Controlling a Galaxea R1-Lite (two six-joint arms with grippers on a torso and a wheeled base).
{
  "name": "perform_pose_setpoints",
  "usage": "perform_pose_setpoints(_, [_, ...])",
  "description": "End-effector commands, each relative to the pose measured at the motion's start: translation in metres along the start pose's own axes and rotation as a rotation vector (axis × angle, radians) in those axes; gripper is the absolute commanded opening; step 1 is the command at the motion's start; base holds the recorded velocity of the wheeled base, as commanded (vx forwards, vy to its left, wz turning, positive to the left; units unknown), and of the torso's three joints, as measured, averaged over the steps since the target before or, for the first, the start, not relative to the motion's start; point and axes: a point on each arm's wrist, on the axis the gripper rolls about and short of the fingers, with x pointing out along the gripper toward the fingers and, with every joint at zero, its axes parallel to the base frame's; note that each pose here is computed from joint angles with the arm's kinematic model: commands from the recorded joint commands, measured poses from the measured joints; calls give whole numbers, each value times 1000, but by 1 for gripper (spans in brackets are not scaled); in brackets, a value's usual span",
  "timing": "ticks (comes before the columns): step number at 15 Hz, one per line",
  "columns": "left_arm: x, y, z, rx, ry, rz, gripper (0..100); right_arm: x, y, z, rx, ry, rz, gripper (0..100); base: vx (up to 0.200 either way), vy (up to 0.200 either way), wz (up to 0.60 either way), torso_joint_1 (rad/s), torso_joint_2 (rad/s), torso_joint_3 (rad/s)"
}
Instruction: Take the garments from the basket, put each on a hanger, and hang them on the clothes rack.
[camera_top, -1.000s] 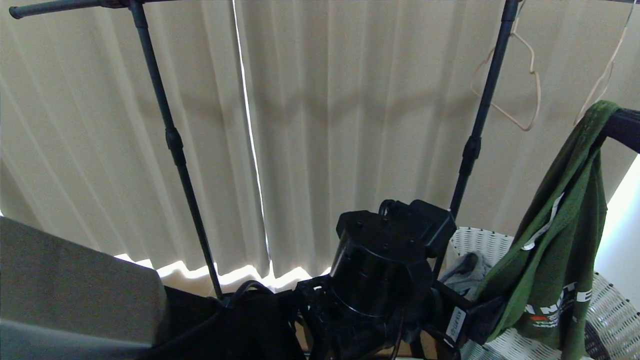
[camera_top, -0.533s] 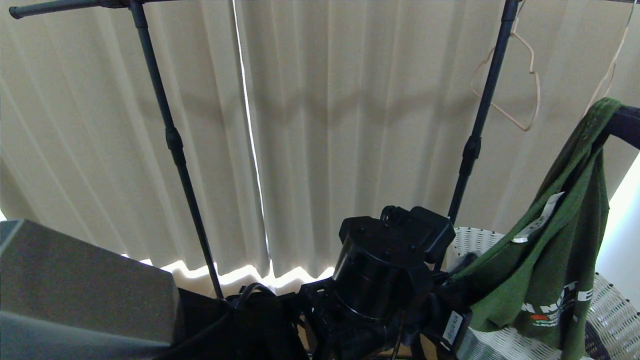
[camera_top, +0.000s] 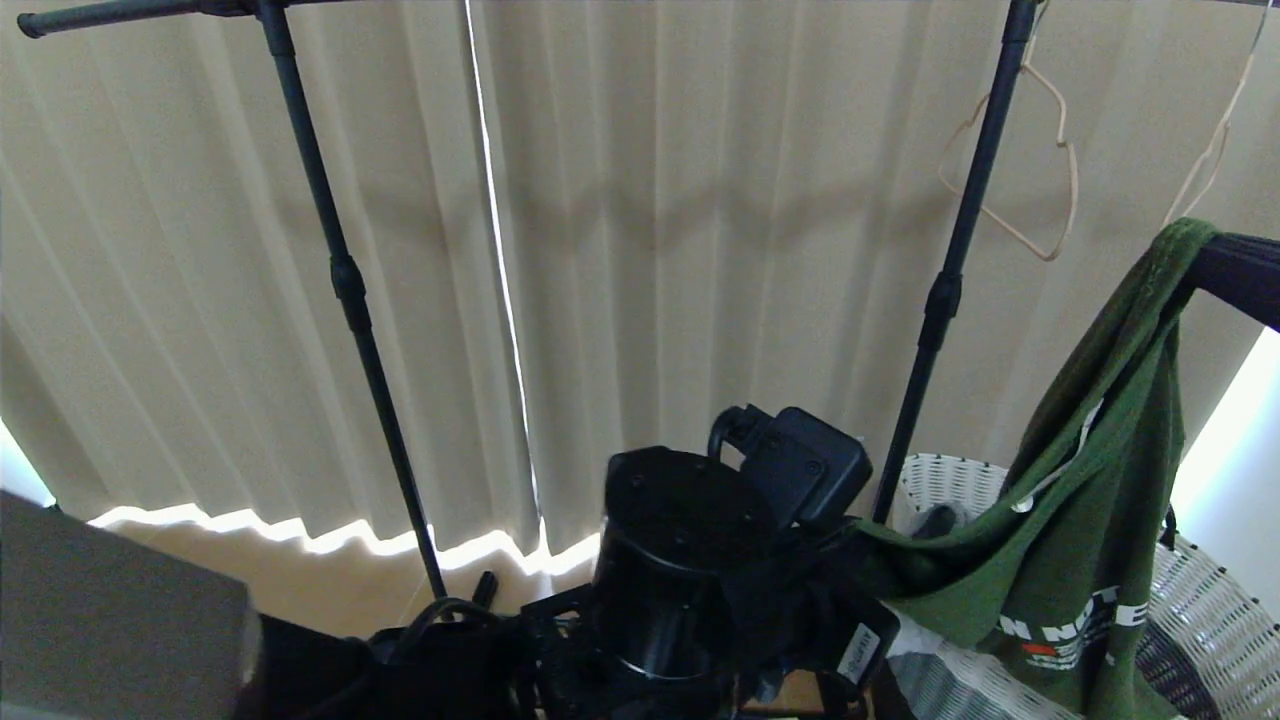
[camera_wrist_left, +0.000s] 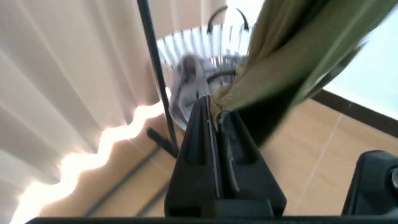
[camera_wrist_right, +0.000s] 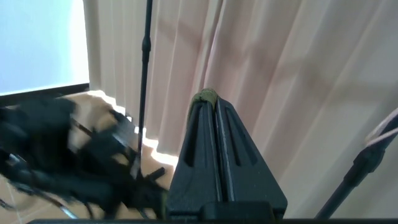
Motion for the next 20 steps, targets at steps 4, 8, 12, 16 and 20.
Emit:
perform_pose_setpoints(4, [-103, 30, 74, 27, -187, 68, 0, 14, -3, 12, -2, -25, -14, 0, 0, 0, 0, 0, 0, 0])
perform_pose_setpoints(8, [-162, 56, 125, 27, -225, 168, 0, 33, -7, 23, -4, -37, -34, 0, 0, 0, 0, 0, 0, 0])
perform_pose_setpoints(12, [-188, 81, 140, 33, -199, 305, 0, 43, -16, 13, -8, 9, -83, 0, 0, 0, 0, 0, 0, 0])
perform_pose_setpoints(16, [-184, 87, 160, 71, -244, 333, 0, 42, -20, 11, -11, 18, -108, 0, 0, 0, 0, 0, 0, 0])
perform_pose_setpoints(20, [-182, 89, 160, 155, -224, 350, 0, 44, -24, 15, -14, 6, -128, 0, 0, 0, 0, 0, 0, 0])
